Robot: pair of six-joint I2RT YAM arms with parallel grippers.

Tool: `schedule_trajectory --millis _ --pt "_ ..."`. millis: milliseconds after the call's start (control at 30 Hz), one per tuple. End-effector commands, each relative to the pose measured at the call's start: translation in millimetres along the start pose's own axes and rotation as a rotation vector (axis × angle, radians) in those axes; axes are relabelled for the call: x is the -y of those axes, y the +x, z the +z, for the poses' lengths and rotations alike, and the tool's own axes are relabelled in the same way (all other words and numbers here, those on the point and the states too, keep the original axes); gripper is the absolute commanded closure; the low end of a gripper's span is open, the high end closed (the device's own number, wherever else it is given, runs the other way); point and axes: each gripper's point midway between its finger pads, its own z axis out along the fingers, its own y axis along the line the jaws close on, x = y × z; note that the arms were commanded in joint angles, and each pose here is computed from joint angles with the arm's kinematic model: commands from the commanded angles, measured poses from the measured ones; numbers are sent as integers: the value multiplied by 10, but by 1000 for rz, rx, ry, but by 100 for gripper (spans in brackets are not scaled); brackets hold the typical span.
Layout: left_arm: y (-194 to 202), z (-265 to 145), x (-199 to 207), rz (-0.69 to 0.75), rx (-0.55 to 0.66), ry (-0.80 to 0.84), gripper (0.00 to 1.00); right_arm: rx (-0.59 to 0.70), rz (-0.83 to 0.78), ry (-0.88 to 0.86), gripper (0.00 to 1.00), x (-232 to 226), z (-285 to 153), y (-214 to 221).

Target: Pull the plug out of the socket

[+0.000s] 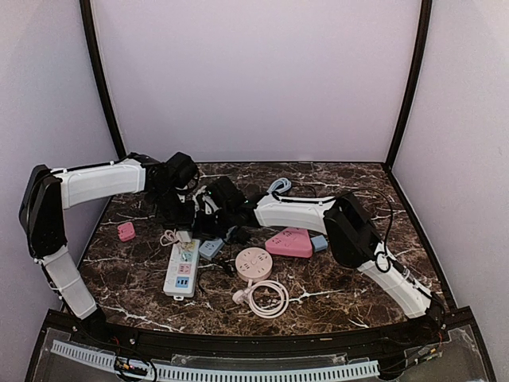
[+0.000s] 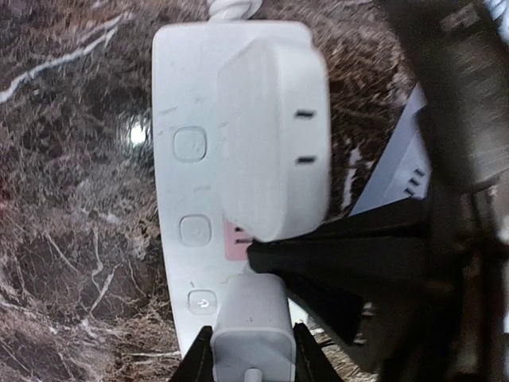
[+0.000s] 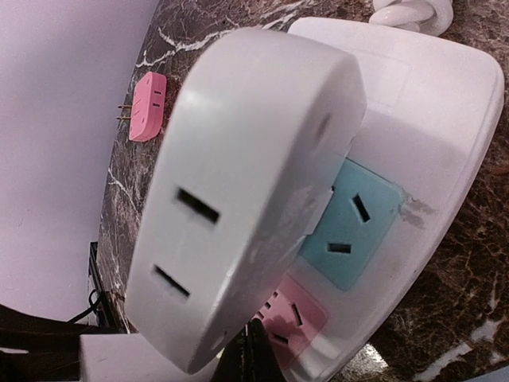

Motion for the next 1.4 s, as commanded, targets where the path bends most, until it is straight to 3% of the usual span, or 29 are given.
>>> schedule_trajectory --millis 0,167,533,700,800,1100,1367 --pt "-255 -235 220 51 85 61 100 -102 77 135 100 488 205 399" --pt "-171 -215 186 50 78 49 100 -102 79 120 100 493 198 397" --pt "-283 -642 -234 -11 172 -16 100 -55 24 52 100 273 20 191" --pt "-441 -782 -525 -99 221 21 100 -30 -30 14 100 71 -117 80" --pt "-643 -825 -552 -162 265 152 100 -8 -75 -5 100 -100 -266 -2" --pt "-1236 -475 -887 -327 284 346 97 54 -201 -2 100 -404 -763 -109" --pt "-1622 -41 -987 -375 270 495 89 103 -280 62 100 -454 -1225 -72"
